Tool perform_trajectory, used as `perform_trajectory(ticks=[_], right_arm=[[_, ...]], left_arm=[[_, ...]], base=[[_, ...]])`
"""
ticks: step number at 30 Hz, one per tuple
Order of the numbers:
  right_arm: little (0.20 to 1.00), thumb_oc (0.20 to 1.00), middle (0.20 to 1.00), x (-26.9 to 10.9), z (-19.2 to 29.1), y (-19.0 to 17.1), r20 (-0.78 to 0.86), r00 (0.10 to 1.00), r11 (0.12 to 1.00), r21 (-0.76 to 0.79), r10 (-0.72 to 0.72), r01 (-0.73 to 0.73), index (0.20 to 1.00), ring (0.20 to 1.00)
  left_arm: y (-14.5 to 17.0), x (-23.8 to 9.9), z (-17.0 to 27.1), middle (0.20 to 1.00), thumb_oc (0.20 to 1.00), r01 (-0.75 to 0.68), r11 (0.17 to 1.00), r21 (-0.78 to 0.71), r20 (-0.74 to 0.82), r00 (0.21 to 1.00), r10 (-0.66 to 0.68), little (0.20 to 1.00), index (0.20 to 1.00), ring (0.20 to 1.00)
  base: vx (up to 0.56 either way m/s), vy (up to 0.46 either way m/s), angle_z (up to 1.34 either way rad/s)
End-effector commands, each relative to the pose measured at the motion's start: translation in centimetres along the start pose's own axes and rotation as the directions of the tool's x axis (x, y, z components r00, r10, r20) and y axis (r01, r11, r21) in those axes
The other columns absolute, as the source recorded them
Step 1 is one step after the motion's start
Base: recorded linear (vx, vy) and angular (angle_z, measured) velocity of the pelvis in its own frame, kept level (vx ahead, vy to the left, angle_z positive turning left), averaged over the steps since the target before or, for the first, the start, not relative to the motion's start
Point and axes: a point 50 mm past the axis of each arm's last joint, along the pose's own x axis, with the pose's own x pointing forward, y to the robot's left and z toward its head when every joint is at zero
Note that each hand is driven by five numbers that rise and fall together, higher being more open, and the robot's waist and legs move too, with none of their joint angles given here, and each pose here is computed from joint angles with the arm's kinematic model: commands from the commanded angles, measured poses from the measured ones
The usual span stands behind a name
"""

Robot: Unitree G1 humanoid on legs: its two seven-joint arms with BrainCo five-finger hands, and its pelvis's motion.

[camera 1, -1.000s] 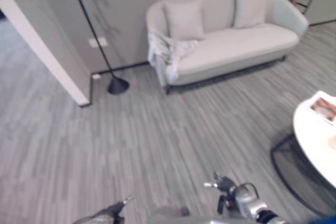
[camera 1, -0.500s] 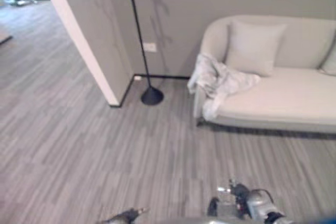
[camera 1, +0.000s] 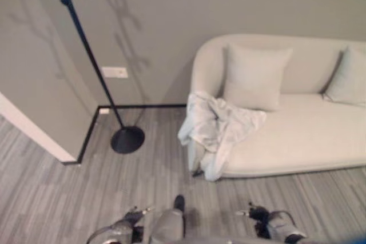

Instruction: Hang the clothes on the sofa on the clothes rack.

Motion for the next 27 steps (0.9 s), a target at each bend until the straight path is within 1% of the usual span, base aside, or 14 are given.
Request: perform_trajectory(ticks=[1,3,4,6,8,10,11,13,15,16,20,21,22,27], right_arm=[[1.000,1.000,1.000,-0.3,3.1,-2.1,0.151,0.987,0.998,-0.018,-0.059,0.063,1.000,1.000],[1.000,1.000,1.000,-0.5,3.6,-2.3,0.180,0.981,0.996,-0.033,-0.078,0.086,1.000,1.000],[1.000,1.000,1.000,-0.9,5.2,-3.3,0.250,0.958,0.982,-0.088,-0.143,0.169,1.000,1.000],[1.000,1.000,1.000,-1.7,6.8,-5.1,0.330,0.917,0.953,-0.122,-0.225,0.278,1.000,1.000],[1.000,1.000,1.000,-2.1,7.0,-7.2,0.330,0.894,0.924,-0.126,-0.304,0.361,1.000,1.000],[1.000,1.000,1.000,-2.9,8.3,-9.8,0.361,0.859,0.885,-0.155,-0.362,0.439,1.000,1.000],[1.000,1.000,1.000,-2.9,8.3,-9.8,0.361,0.859,0.885,-0.155,-0.363,0.439,1.000,1.000],[1.000,1.000,1.000,-3.3,8.9,-11.3,0.364,0.824,0.833,-0.187,-0.434,0.521,1.000,1.000],[1.000,1.000,1.000,-3.3,9.2,-11.4,0.371,0.821,0.825,-0.202,-0.435,0.528,1.000,1.000],[1.000,1.000,1.000,-3.4,9.9,-11.7,0.379,0.818,0.826,-0.199,-0.432,0.528,1.000,1.000],[1.000,1.000,1.000,-4.1,11.8,-12.8,0.427,0.769,0.800,-0.154,-0.476,0.580,1.000,1.000],[1.000,1.000,1.000,-4.8,12.7,-13.6,0.468,0.723,0.769,-0.131,-0.508,0.626,1.000,1.000],[1.000,1.000,1.000,-4.8,12.7,-13.6,0.468,0.723,0.769,-0.132,-0.509,0.626,1.000,1.000],[1.000,1.000,1.000,-6.5,13.2,-15.7,0.511,0.634,0.718,-0.048,-0.580,0.695,1.000,1.000]], left_arm=[[0.1,-0.2,-1.7,1.000,1.000,-0.009,1.000,-0.024,-0.020,1.000,0.008,1.000,1.000,1.000],[0.2,-0.2,-1.5,1.000,1.000,-0.013,0.999,-0.032,-0.003,1.000,0.013,1.000,1.000,1.000],[0.1,-0.2,-0.5,1.000,1.000,-0.017,1.000,-0.019,0.045,0.999,0.018,1.000,1.000,1.000],[-0.1,-0.2,0.9,1.000,1.000,-0.026,0.999,0.020,0.114,0.993,0.023,1.000,1.000,1.000],[-0.3,-0.3,1.7,1.000,1.000,-0.014,1.000,0.020,0.156,0.988,0.011,1.000,1.000,1.000],[0.1,-0.3,1.8,1.000,1.000,-0.014,1.000,0.004,0.163,0.987,0.013,1.000,1.000,1.000],[0.1,-0.3,1.8,1.000,1.000,-0.014,1.000,0.004,0.163,0.987,0.013,1.000,1.000,1.000],[0.6,-0.2,1.1,1.000,1.000,-0.029,0.999,-0.022,0.126,0.992,0.031,1.000,1.000,1.000],[1.0,-0.2,0.6,1.000,1.000,-0.045,0.998,-0.036,0.103,0.993,0.049,1.000,1.000,1.000],[1.7,-0.2,-0.4,1.000,1.000,-0.072,0.996,-0.057,0.051,0.996,0.075,1.000,1.000,1.000],[2.2,-0.4,-2.0,1.000,1.000,-0.095,0.993,-0.066,-0.013,0.995,0.094,1.000,1.000,1.000],[2.4,-0.5,-2.3,1.000,1.000,-0.103,0.994,-0.027,-0.017,0.995,0.103,1.000,1.000,1.000],[2.4,-0.5,-2.3,1.000,1.000,-0.103,0.994,-0.027,-0.017,0.995,0.102,1.000,1.000,1.000],[1.6,-0.2,0.4,1.000,1.000,-0.087,0.996,0.018,0.095,0.992,0.085,1.000,1.000,1.000]], base=[[0.32,0.074,-0.26],[0.16,0.059,-0.17],[0.05,0.053,-0.05],[0.03,0.028,-0.02],[-0.03,0.003,0.07],[0.00,0.020,0.12],[0.05,0.059,0.07],[0.12,0.113,0.27],[0.14,0.113,0.17],[0.20,0.153,-0.04],[0.24,0.173,0.12],[0.30,0.127,0.41],[0.42,0.140,0.42],[0.30,-0.127,0.51]])
